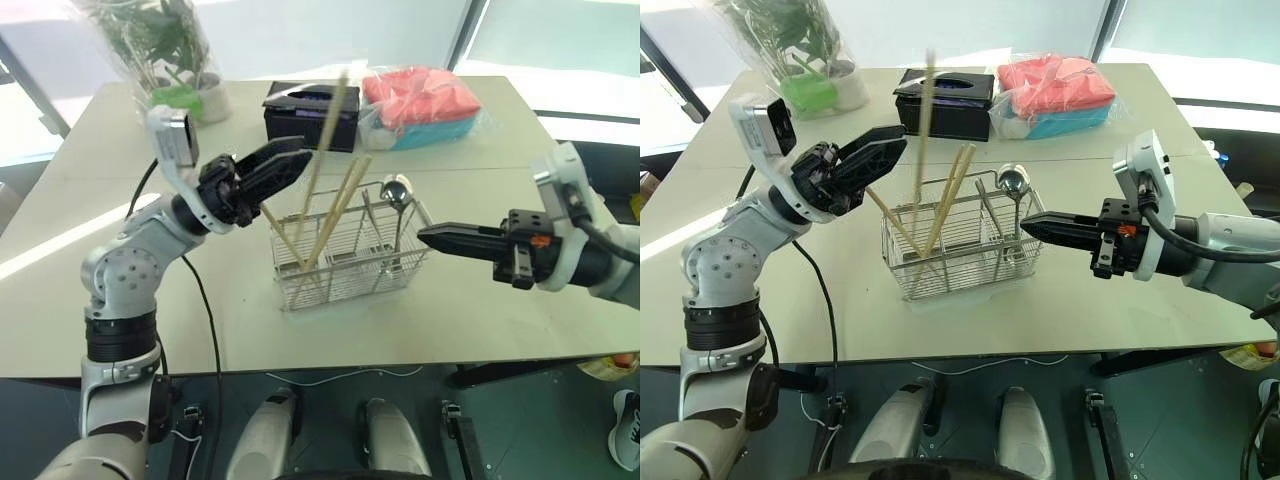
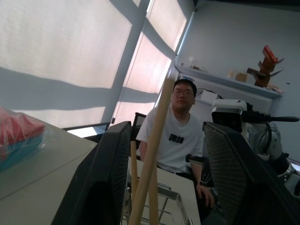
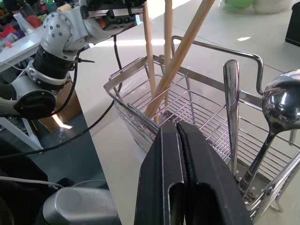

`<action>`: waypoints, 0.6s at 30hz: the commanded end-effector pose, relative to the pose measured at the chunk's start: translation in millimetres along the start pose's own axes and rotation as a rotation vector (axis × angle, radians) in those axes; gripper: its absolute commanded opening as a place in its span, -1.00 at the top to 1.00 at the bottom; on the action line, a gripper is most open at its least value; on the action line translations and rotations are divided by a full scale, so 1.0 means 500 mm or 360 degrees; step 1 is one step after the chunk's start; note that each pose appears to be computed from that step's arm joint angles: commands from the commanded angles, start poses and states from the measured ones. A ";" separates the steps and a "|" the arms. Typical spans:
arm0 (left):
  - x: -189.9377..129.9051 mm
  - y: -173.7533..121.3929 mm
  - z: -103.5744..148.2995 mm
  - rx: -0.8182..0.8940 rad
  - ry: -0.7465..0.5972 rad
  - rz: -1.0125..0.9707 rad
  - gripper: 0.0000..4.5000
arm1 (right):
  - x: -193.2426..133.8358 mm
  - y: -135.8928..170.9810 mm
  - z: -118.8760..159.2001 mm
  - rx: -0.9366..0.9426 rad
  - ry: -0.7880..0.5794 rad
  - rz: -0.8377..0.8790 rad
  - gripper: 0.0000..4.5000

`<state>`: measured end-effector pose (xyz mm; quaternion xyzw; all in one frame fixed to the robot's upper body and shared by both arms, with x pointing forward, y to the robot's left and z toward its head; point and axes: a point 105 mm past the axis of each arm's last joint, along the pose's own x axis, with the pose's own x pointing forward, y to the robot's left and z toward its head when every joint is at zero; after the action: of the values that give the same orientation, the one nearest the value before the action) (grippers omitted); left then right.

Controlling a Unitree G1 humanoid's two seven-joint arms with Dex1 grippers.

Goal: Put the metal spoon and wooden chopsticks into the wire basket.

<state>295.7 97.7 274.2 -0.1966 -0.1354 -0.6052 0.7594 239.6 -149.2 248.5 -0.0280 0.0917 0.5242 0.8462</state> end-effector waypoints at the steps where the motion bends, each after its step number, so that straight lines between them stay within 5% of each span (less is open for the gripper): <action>1: 0.006 -0.005 0.012 0.0067 -0.0006 0.0000 -0.60 | -0.002 0.005 0.019 -0.0056 -0.0059 0.0012 1.00; 9: 0.006 0.001 0.057 0.0136 -0.0110 0.0036 -0.60 | -0.002 0.005 0.018 -0.0051 -0.0054 0.0014 1.00; 18: -0.044 -0.003 0.231 0.0429 -0.0315 0.0187 -0.60 | -0.006 0.003 0.012 -0.0039 -0.0037 0.0012 1.00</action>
<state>295.9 155.3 354.0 -0.1723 -0.2519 -0.5378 0.7859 239.3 -149.4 248.2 -0.0264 0.0926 0.5267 0.8446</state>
